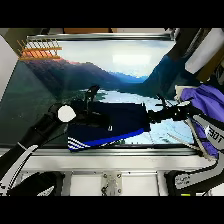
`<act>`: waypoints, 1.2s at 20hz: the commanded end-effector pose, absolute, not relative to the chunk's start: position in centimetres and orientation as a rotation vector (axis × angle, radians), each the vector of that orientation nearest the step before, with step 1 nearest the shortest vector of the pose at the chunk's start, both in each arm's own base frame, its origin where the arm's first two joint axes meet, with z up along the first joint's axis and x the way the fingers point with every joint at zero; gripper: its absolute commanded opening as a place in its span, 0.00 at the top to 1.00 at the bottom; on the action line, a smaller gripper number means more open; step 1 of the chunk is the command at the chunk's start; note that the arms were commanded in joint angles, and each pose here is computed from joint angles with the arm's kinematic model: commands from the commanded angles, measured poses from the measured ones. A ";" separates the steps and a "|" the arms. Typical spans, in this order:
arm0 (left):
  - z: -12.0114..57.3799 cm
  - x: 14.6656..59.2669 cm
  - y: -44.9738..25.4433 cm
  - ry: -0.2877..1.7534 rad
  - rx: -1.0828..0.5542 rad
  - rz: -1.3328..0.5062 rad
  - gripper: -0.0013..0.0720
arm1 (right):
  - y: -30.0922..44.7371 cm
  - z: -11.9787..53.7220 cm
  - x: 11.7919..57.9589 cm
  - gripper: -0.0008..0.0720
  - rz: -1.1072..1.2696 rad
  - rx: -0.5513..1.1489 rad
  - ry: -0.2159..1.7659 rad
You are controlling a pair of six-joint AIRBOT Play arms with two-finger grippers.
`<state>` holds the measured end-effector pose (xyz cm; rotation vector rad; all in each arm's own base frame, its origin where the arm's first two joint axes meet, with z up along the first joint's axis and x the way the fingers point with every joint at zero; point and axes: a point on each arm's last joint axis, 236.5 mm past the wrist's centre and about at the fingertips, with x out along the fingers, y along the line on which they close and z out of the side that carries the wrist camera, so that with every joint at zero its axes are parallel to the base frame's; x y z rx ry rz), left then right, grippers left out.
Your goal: Fold the clothes and pants, and hang the long-sleeved shirts on hangers.
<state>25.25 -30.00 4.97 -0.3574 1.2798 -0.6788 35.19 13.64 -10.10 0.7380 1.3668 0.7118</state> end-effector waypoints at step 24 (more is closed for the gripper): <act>5.0 25.2 -30.0 1.248 -0.288 -0.730 0.97 | -27.3 19.6 24.4 0.97 -0.913 0.721 0.579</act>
